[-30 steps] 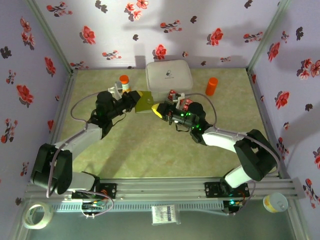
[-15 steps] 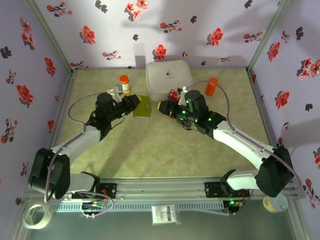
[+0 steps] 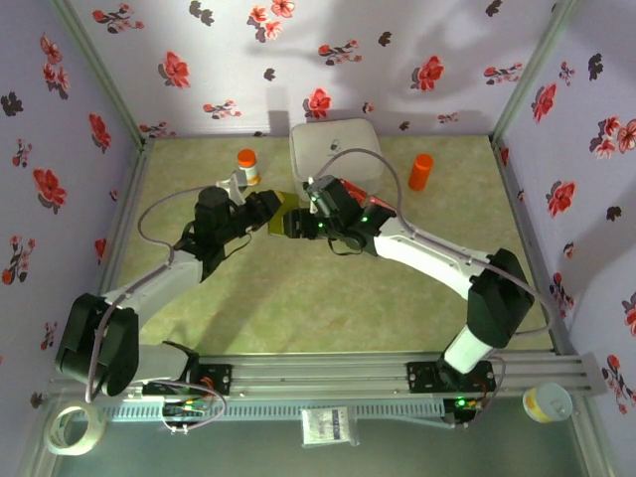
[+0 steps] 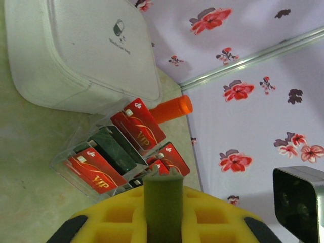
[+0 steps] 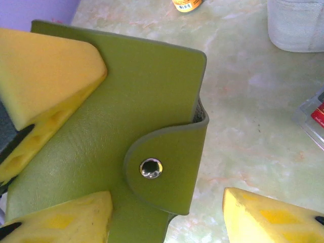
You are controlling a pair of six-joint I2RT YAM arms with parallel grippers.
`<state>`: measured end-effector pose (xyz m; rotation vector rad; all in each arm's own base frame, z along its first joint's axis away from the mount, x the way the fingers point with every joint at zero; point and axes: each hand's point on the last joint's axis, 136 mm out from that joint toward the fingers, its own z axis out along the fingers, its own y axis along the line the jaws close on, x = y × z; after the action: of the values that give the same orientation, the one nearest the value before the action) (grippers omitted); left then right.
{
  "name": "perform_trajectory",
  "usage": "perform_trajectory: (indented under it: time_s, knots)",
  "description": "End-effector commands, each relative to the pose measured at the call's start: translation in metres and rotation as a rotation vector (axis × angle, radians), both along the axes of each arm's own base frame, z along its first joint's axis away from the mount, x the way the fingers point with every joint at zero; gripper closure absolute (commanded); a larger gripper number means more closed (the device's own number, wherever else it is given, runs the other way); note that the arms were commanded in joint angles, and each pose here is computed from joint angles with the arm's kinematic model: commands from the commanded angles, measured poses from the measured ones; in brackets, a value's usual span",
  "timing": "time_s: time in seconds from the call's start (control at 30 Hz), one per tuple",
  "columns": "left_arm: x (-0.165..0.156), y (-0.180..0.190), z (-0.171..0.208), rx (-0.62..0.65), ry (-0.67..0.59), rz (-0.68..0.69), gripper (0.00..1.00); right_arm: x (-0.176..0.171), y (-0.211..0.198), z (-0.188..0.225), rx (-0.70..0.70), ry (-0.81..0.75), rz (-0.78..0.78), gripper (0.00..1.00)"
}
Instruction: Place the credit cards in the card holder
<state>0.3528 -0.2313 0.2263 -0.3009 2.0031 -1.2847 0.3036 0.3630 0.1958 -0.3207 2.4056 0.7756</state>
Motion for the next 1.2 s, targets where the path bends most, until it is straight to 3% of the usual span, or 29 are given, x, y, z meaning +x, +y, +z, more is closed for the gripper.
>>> perform_trajectory:
  time_s: [0.0,0.47,0.73,0.93,1.17]
  knots:
    - [-0.008,-0.01,0.003,-0.014,-0.001,-0.026,1.0,0.015,-0.003,0.002,-0.049,-0.076,-0.057,0.42]
    - [-0.02,-0.019,0.013,-0.059,-0.001,-0.032,1.0,0.036,-0.092,-0.053,-0.281,-0.185,-0.415,0.61]
    - [-0.032,-0.01,0.035,-0.086,-0.041,-0.021,1.0,0.031,-0.134,-0.056,-0.251,-0.138,-0.481,0.64]
    - [-0.032,-0.009,0.035,-0.079,-0.047,-0.023,1.0,0.011,-0.114,-0.025,-0.051,-0.091,-0.369,0.61]
    - [-0.026,-0.02,0.03,-0.121,-0.053,-0.054,1.0,-0.01,-0.065,0.034,0.331,-0.062,-0.187,0.4]
